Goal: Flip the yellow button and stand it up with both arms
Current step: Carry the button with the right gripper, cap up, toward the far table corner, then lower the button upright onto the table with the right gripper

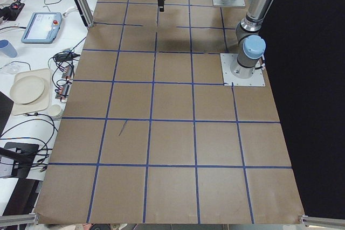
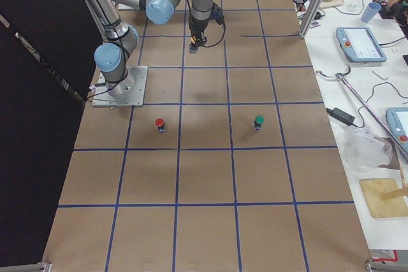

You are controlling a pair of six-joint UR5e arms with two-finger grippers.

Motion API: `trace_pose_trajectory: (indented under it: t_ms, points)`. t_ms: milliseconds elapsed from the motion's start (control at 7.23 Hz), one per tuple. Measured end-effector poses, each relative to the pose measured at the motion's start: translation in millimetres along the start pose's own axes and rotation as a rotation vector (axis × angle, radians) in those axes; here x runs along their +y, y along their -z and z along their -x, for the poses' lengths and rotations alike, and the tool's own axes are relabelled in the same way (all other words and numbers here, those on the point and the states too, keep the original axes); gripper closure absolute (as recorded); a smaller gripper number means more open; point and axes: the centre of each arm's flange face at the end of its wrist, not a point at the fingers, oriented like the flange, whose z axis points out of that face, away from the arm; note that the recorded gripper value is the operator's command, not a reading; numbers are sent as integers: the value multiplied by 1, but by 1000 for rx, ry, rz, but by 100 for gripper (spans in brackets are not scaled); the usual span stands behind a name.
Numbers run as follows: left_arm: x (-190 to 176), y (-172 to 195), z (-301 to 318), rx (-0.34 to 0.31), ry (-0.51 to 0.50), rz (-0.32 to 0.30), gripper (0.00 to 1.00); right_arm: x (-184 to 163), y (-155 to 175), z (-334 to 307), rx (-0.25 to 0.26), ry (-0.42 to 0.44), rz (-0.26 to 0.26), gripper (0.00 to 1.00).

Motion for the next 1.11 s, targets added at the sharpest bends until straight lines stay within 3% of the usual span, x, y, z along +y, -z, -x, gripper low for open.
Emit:
trace_pose_trajectory:
  t_ms: [277,692,1107]
  points:
    - [13,-8,-5,40,4,-16,1,30,-14,-40,64,187,-18,92]
    - [16,-7,-15,82,-3,-31,1,70,-33,-111,101,416,-28,92]
    - [9,-2,-30,76,-32,-89,1,106,-59,-176,98,539,-46,91]
